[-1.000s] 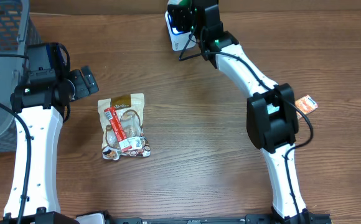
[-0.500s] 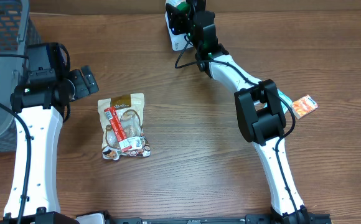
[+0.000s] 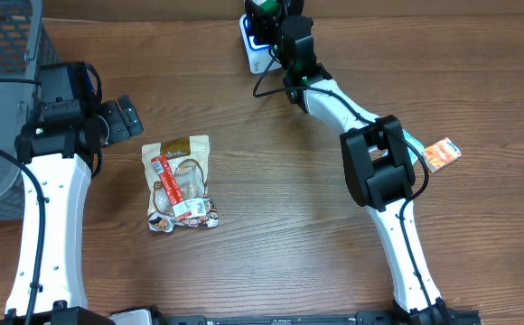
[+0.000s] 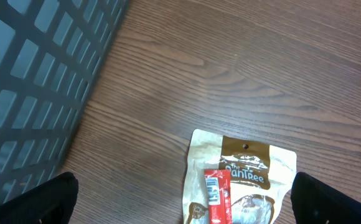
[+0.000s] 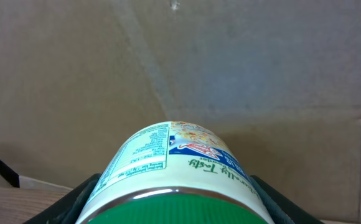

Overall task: Scan the item barcode
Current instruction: 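Hold the jar in front of the white scanner, then carry the jar right and lower it beside the teal packet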

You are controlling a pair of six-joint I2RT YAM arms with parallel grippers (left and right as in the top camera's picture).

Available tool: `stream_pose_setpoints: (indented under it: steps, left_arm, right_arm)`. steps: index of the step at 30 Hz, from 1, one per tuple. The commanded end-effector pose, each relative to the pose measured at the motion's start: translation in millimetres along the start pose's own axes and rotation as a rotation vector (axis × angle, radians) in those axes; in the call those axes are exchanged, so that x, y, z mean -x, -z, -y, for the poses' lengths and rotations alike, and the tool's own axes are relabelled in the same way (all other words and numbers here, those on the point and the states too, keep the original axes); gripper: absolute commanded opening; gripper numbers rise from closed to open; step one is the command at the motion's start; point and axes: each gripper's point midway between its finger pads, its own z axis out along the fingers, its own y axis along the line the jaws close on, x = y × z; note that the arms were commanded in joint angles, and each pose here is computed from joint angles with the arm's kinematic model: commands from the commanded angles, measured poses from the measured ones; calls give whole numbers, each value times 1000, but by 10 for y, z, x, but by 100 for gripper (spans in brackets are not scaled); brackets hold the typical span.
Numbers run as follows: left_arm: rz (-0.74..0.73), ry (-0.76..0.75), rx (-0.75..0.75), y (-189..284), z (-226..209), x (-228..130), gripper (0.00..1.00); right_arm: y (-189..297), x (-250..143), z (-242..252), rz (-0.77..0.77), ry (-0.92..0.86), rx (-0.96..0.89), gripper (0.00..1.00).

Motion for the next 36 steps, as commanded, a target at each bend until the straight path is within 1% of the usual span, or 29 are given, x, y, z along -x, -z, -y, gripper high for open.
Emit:
stream_pose_setpoints:
  steps: [1, 2, 4, 5, 6, 9, 13, 16, 19, 21, 23, 24, 26, 27, 28, 29, 30, 34, 36]
  left_arm:
    - [23, -11, 1, 51, -9, 70, 100]
    - [23, -11, 1, 51, -9, 70, 100]
    - [23, -11, 1, 51, -9, 70, 100]
    - [23, -11, 1, 51, -9, 70, 100]
    - [23, -11, 1, 51, -9, 70, 100]
    - [23, -11, 1, 51, -9, 71, 100]
    - [23, -11, 1, 51, -9, 70, 100]
    - [23, -11, 1, 51, -9, 70, 100]
    - [23, -11, 1, 51, -9, 70, 100]
    - [23, -11, 1, 51, -9, 70, 100]
    - [23, -11, 1, 51, -9, 70, 100]
    - [23, -11, 1, 51, -9, 70, 100]
    - [23, -11, 1, 51, -9, 70, 100]
    - [23, -11, 1, 51, -9, 70, 100]
    - [23, -11, 1, 51, -9, 70, 100]
    - [23, -11, 1, 51, -9, 70, 100]
    - [23, -11, 1, 51, -9, 70, 100]
    - [23, -11, 1, 51, -9, 70, 100]
    - [23, -11, 1, 51, -9, 70, 100]
  right_arm:
    - [1, 220, -59, 58, -49, 7, 4]
    - [10, 331, -82, 95, -78, 29, 4]
    - [58, 587, -234, 157, -77, 110, 4]
    - [102, 744, -333, 185, -73, 158, 4]
    - [179, 980, -464, 204, -65, 212, 3]
    - [314, 1348, -598, 198, -61, 231, 4]
    - [542, 1739, -687, 126, -66, 186, 4]
    - [915, 2091, -728, 26, -74, 126, 4]
    - [1272, 2235, -690, -77, -85, 63, 4]
    - [1465, 2213, -645, -151, -93, 23, 4]
    - [1671, 2049, -581, -266, -104, -30, 4]
    - [1824, 1869, -514, -364, -112, -75, 4]
    - [1992, 1622, -420, -483, -123, -129, 4]
    - [2119, 1425, -347, -574, -131, -171, 4]
    - [2328, 1144, -238, -709, -143, -234, 4]
    - [2410, 1047, -191, -759, -148, -259, 4]
    - [2576, 842, -118, -862, -156, -306, 4]
    - [2836, 582, -11, -1013, -126, -363, 4]
    - [3006, 443, 109, -1098, -106, -429, 4]
